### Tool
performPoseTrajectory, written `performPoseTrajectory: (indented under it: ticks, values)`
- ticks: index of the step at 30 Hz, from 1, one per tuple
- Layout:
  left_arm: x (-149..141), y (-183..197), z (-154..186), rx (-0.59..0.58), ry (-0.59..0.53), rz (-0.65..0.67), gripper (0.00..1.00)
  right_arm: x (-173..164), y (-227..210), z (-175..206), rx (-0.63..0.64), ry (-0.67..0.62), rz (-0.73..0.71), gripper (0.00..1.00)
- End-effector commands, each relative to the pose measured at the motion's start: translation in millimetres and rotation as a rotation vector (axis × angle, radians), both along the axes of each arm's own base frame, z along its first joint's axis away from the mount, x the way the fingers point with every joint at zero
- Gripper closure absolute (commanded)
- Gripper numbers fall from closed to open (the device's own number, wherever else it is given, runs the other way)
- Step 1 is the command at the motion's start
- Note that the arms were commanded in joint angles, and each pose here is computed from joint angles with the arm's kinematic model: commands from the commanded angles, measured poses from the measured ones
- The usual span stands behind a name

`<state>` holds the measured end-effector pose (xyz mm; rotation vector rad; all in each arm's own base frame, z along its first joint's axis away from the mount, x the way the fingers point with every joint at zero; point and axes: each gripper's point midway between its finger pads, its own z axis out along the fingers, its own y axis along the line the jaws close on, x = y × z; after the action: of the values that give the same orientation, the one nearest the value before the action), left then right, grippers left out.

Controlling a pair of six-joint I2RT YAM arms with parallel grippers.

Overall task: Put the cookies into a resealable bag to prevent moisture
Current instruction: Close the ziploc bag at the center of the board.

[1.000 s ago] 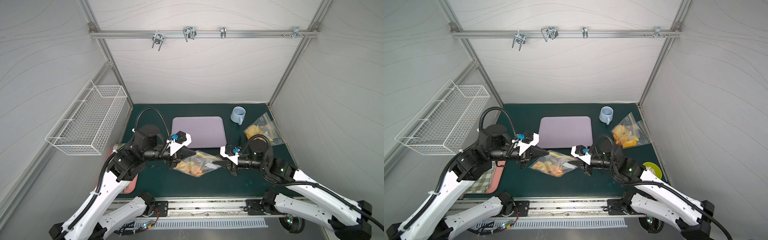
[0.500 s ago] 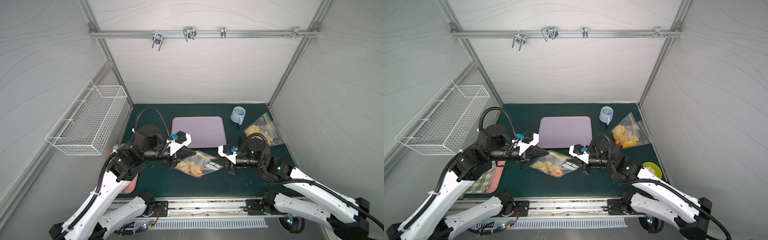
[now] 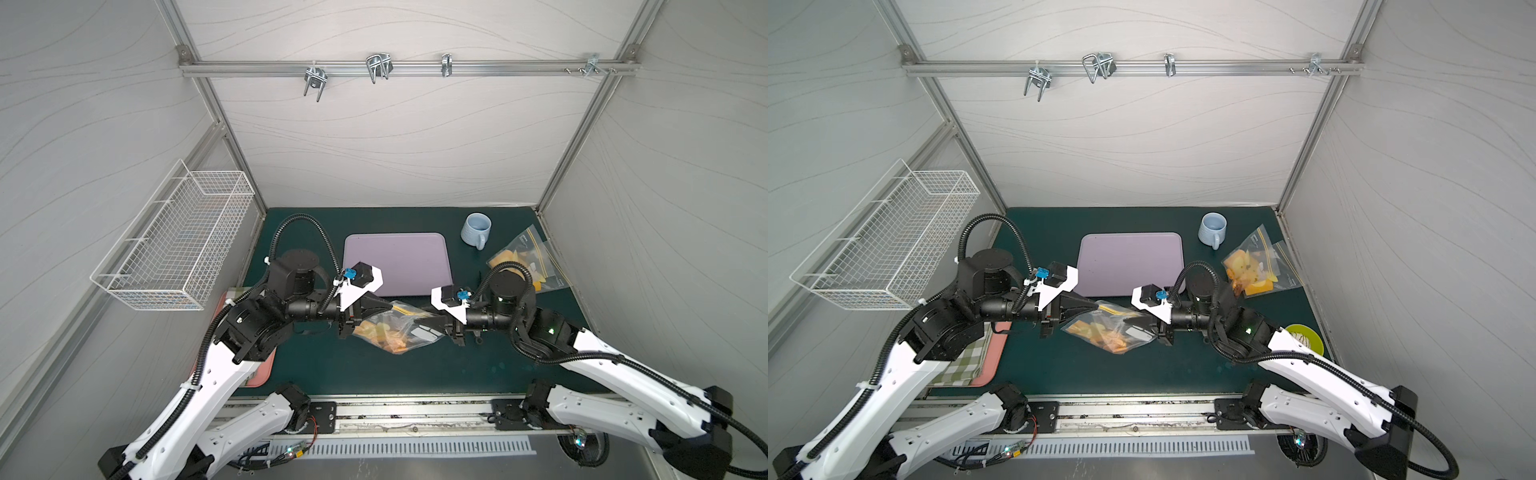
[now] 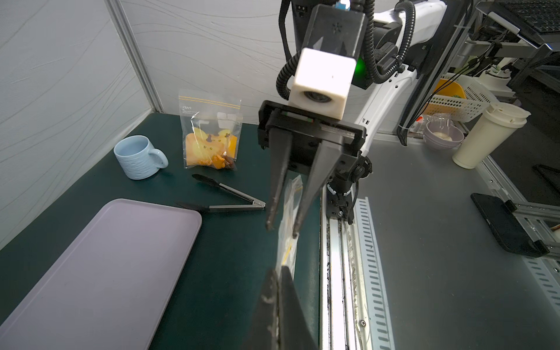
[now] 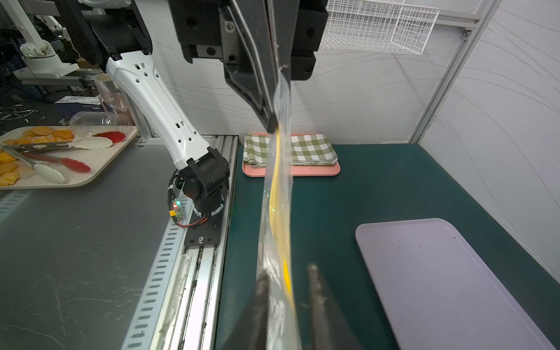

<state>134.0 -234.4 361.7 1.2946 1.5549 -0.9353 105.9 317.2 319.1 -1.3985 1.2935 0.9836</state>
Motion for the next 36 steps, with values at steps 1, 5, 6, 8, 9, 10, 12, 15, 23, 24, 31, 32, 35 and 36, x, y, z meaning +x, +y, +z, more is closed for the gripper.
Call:
performPoseTrajectory:
  ticks: [1,5,6,8,9,10,12,15,23,24,31,32,35,36]
  values:
    - [-2,-2,22,-0.046,-0.064,-0.022,1.0,-6,2,18,0.048,-0.036,0.029,1.0]
    - [-3,-1,21,-0.046,-0.062,-0.022,1.0,-8,4,19,0.049,-0.041,0.041,0.66]
    - [-3,-1,21,-0.046,-0.062,-0.021,1.0,-7,4,19,0.054,-0.045,0.038,0.61]
    - [-3,-1,21,-0.046,-0.061,-0.022,1.0,-7,4,21,0.058,-0.043,0.033,1.0]
    - [-3,-1,21,-0.046,-0.062,-0.021,1.0,-7,4,20,0.054,-0.041,0.034,1.0]
    - [-3,-1,21,-0.046,-0.063,-0.02,1.0,-8,4,22,0.057,-0.044,0.038,1.0]
    - [-3,-1,22,-0.047,-0.063,-0.02,1.0,-8,6,22,0.061,-0.047,0.045,0.63]
    - [-2,-1,20,-0.044,-0.059,-0.021,1.0,-6,7,24,0.068,-0.05,0.038,1.0]
    - [-2,-2,21,-0.045,-0.059,-0.02,1.0,-7,14,28,0.077,-0.049,0.053,1.0]
    - [-1,-2,20,-0.044,-0.059,-0.019,1.0,-8,14,29,0.076,-0.049,0.06,1.0]
    - [-2,-2,19,-0.042,-0.057,-0.018,1.0,-8,21,31,0.078,-0.05,0.072,1.0]
    - [-2,-2,20,-0.043,-0.059,-0.018,1.0,-8,22,32,0.076,-0.051,0.075,1.0]
    - [-2,-2,20,-0.044,-0.058,-0.019,1.0,-8,23,33,0.085,-0.061,0.071,0.81]
    - [-1,-2,20,-0.044,-0.058,-0.019,1.0,-7,23,34,0.086,-0.058,0.066,1.0]
